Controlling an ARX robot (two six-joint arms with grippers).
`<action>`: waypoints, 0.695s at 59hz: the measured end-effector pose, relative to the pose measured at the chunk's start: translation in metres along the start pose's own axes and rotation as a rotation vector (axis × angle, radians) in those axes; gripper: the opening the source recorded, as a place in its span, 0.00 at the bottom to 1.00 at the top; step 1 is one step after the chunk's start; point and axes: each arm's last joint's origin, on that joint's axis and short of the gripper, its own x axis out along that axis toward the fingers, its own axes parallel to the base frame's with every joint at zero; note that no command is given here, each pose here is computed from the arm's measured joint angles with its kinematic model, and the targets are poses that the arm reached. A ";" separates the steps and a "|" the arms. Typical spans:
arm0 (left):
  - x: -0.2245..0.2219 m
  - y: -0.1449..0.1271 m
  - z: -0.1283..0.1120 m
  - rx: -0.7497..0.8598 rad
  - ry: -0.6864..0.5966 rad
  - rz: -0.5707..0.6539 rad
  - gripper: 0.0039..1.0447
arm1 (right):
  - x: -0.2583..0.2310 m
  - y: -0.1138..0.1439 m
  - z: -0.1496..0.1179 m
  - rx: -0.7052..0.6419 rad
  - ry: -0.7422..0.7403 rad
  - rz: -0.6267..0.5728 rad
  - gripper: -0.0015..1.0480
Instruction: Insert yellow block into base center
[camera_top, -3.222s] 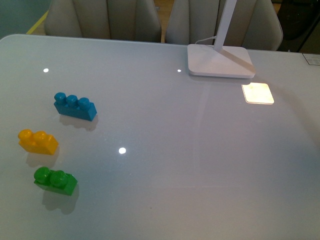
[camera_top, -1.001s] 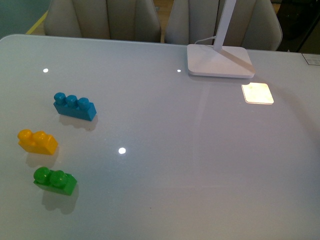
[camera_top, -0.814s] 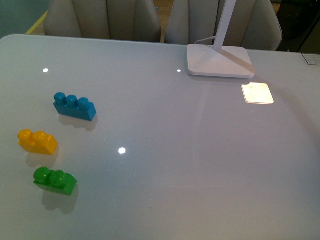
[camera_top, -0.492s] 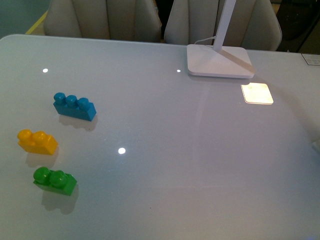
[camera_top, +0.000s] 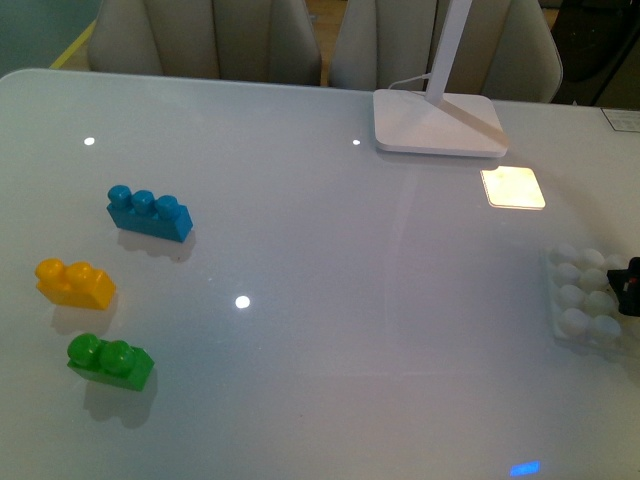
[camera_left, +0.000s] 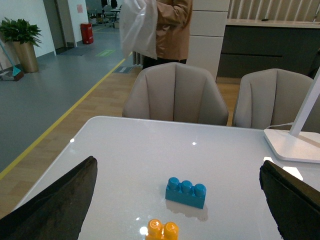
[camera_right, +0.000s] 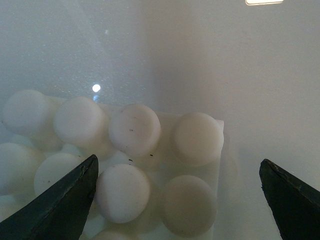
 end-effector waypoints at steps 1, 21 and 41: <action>0.000 0.000 0.000 0.000 0.000 0.000 0.93 | 0.000 0.002 0.000 -0.002 0.001 -0.002 0.92; 0.000 0.000 0.000 0.000 0.000 0.000 0.93 | 0.016 0.086 0.011 -0.156 0.043 0.069 0.92; 0.000 0.000 0.000 0.000 0.000 0.000 0.93 | 0.019 0.191 0.005 -0.245 0.087 0.273 0.92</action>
